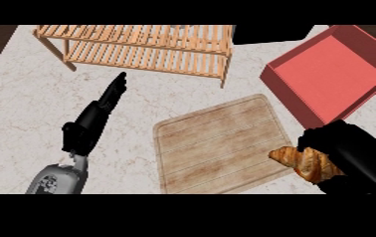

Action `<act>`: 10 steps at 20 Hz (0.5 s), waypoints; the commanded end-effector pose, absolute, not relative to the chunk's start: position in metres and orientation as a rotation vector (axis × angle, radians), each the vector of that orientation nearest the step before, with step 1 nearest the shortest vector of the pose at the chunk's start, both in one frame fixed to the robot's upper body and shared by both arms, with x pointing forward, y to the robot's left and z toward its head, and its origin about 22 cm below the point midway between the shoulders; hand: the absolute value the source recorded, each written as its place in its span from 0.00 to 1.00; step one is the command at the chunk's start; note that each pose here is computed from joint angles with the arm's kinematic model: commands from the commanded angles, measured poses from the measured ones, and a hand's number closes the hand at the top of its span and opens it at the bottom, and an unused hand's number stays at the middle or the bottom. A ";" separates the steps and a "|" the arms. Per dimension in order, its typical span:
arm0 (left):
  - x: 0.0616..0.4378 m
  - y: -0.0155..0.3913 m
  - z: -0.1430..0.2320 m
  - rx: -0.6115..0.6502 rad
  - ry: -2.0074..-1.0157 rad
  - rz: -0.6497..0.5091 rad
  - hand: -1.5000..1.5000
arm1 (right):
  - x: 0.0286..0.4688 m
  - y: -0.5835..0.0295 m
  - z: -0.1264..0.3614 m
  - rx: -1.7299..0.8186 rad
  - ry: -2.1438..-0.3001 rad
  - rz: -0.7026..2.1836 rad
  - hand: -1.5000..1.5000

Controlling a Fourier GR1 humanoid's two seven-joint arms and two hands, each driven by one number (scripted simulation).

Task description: Pick the croissant from the cutting board and place it in the cardboard box

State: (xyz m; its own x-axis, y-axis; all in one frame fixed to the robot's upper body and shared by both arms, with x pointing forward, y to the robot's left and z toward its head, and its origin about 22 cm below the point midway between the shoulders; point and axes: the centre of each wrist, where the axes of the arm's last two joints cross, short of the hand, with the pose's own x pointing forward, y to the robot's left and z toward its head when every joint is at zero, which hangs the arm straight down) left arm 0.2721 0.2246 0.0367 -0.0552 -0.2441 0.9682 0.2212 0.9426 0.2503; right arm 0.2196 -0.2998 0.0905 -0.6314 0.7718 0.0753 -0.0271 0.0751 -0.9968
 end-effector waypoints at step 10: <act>0.265 0.236 0.033 0.056 -1.564 -0.342 0.50 | 0.212 -0.434 0.186 -0.558 -2.065 1.310 1.00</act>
